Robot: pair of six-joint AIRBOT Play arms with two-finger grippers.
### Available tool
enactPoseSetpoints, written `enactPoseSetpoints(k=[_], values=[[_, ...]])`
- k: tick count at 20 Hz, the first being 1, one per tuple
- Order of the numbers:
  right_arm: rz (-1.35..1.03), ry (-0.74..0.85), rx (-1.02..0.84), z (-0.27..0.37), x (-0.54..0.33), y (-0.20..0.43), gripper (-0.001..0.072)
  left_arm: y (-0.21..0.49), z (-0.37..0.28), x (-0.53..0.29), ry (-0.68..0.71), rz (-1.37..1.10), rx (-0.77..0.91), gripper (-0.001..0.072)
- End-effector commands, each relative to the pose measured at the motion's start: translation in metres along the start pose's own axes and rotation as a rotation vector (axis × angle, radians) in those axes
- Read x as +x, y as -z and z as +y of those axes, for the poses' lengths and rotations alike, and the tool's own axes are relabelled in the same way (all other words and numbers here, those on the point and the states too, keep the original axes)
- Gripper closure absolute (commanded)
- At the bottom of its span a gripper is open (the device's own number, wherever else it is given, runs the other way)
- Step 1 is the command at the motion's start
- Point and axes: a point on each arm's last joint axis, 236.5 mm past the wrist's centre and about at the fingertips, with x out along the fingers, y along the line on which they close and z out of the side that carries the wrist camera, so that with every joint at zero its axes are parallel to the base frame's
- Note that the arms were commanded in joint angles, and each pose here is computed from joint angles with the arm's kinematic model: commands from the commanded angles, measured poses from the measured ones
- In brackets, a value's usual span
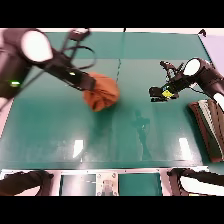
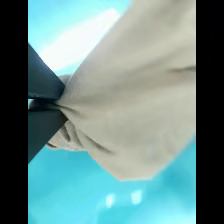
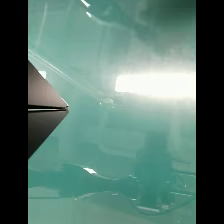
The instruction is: Fold the shirts.
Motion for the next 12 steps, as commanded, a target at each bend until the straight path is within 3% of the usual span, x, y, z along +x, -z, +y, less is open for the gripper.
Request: enactPoseSetpoints(k=[1, 3, 5, 9, 10, 12], values=[[0.002, 0.000, 0.000, 0.000, 0.001, 0.001, 0.0693, 0.005, -0.057, 0.058, 0.208, 0.112, -0.018, 0.0669], [0.023, 0.002, 0.000, 0.000, 0.001, 0.005, 0.0692, 0.022, -0.064, 0.087, 0.258, 0.221, -0.037, 0.0057], [0.041, 0.008, 0.006, -0.004, 0.000, 0.009, 0.0680, 0.033, -0.055, 0.095, 0.260, 0.277, -0.033, 0.0034], [0.027, 0.016, 0.058, -0.024, -0.005, 0.004, 0.0341, 0.045, -0.001, 0.075, 0.234, 0.346, -0.135, 0.0033], [0.018, 0.031, 0.075, -0.034, -0.007, 0.002, 0.0301, 0.053, 0.011, 0.070, 0.231, 0.382, -0.164, 0.0033], [-0.018, 0.039, 0.123, -0.053, -0.011, -0.006, 0.0300, 0.073, 0.026, 0.067, 0.232, 0.456, -0.218, 0.0034]])
